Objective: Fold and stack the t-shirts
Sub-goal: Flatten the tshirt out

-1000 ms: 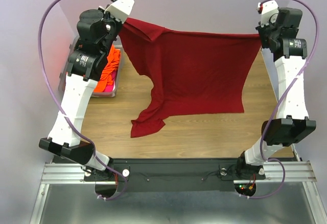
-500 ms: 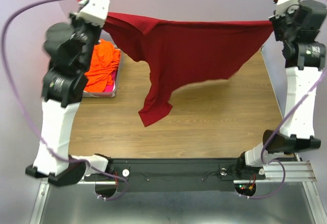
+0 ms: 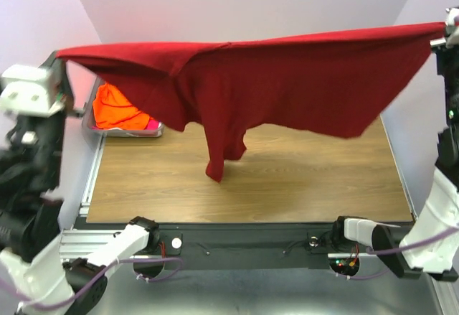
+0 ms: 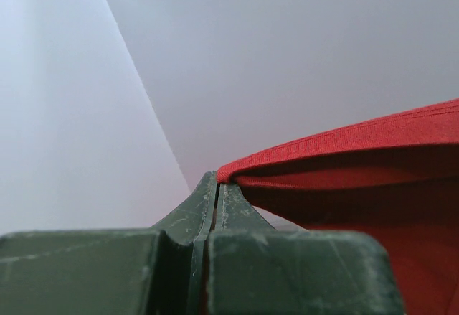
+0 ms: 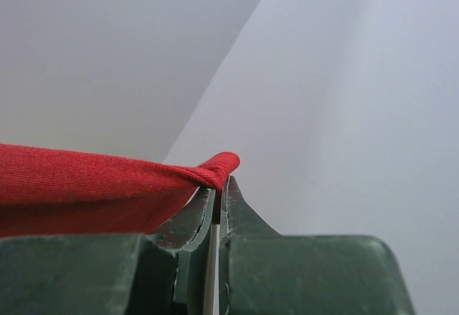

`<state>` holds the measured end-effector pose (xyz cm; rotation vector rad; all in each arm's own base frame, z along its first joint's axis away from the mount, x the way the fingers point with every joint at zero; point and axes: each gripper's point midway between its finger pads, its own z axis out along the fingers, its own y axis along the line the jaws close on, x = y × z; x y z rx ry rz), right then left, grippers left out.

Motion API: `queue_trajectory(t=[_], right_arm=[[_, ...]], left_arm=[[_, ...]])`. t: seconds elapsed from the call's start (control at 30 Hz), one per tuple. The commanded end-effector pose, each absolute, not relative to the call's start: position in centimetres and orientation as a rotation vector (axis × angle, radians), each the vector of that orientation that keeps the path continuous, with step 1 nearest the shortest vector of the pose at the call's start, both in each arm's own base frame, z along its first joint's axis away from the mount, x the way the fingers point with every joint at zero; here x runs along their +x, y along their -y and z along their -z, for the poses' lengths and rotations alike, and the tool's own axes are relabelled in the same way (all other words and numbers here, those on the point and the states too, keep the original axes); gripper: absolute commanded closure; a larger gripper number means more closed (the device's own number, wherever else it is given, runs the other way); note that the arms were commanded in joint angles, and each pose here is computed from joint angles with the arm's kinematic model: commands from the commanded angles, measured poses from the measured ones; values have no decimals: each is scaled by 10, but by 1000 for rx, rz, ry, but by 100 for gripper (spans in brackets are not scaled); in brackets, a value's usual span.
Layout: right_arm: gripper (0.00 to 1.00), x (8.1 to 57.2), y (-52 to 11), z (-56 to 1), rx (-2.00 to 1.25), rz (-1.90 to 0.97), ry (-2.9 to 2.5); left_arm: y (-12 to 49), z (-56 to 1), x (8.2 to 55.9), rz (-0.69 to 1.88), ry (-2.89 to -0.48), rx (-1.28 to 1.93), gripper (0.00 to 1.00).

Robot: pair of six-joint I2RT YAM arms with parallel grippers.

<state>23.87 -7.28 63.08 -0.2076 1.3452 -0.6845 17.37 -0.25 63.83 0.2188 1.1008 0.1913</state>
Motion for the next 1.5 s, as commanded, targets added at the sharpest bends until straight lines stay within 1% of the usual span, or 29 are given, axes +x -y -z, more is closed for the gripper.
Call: queue_trajectory(t=[0.0,0.07,0.23,0.27,0.33,0.37,0.47,0.5,0.53,0.57,0.63,0.73,0.77,0.83,0.87,0.93,0.97,1.0,1.1,1.13,1.17,1.2,1.27,1.3,1.33,1.37,1.4,1.43,1.47], right_arm=[[99,219,101,-641,-113,860,-1325],[99,224,102,-639,-126,876,-1322],[99,279,105,-609,-182,870,-1403],[99,306,105,-591,-211,849,-1456],[99,332,104,-568,-249,825,-1513],[99,352,104,-540,-276,797,-1580],[99,393,93,-480,-387,696,-1696],[100,407,91,-442,-425,666,-1769],[99,419,89,-418,-456,637,-1817],[99,426,86,-398,-473,607,-1851],[99,447,83,-332,-537,544,-1965],[99,468,81,-270,-571,492,-2054],[99,480,81,-241,-569,466,-2109],[99,501,82,-221,-559,445,-2133],[99,513,82,-184,-551,407,-2203],[99,530,84,-165,-536,395,-2233],[99,544,85,-166,-519,398,-2220],[99,553,86,-139,-502,384,-2268],[99,581,93,-114,-435,389,-2293],[99,588,93,-111,-420,389,-2289],[95,595,94,-109,-382,387,-2288],[73,606,99,-106,-354,412,-2282],[45,611,104,-106,-310,437,-2281],[34,613,108,-114,-291,463,-2271],[18,612,109,-124,-277,473,-2259],[15,609,112,-131,-264,481,-2253],[14,606,111,-139,-267,476,-2245],[14,594,111,-153,-269,474,-2236],[14,588,111,-160,-272,469,-2231]], left_arm=[[-39,-666,125,-284,-995,54,100],[-44,-667,128,-329,-1004,52,100],[-40,-650,175,-441,-1106,90,100],[-32,-634,201,-458,-1166,121,100],[-22,-617,228,-470,-1212,167,100],[-15,-605,244,-470,-1243,196,100],[12,-540,303,-466,-1371,325,100],[19,-523,317,-463,-1407,356,100],[26,-506,337,-464,-1436,379,100],[32,-474,354,-470,-1495,418,100],[47,-437,386,-457,-1542,477,100],[69,-384,424,-409,-1626,552,100],[77,-349,447,-403,-1700,584,100],[88,-329,473,-383,-1742,602,100],[95,-304,497,-383,-1788,622,100],[101,-280,521,-390,-1841,648,100],[107,-240,540,-391,-1910,685,100],[111,-256,558,-396,-1883,661,100],[122,-235,600,-390,-1917,667,100],[125,-203,615,-395,-1957,689,100],[127,-200,624,-403,-1956,692,100],[130,-222,636,-407,-1913,678,88],[136,-219,654,-410,-1897,674,61],[135,-215,656,-414,-1905,675,37],[134,-216,656,-414,-1907,661,21],[133,-219,650,-398,-1916,641,10],[134,-222,645,-365,-1917,636,7],[132,-231,641,-344,-1903,619,7],[127,-242,625,-313,-1910,589,7]])
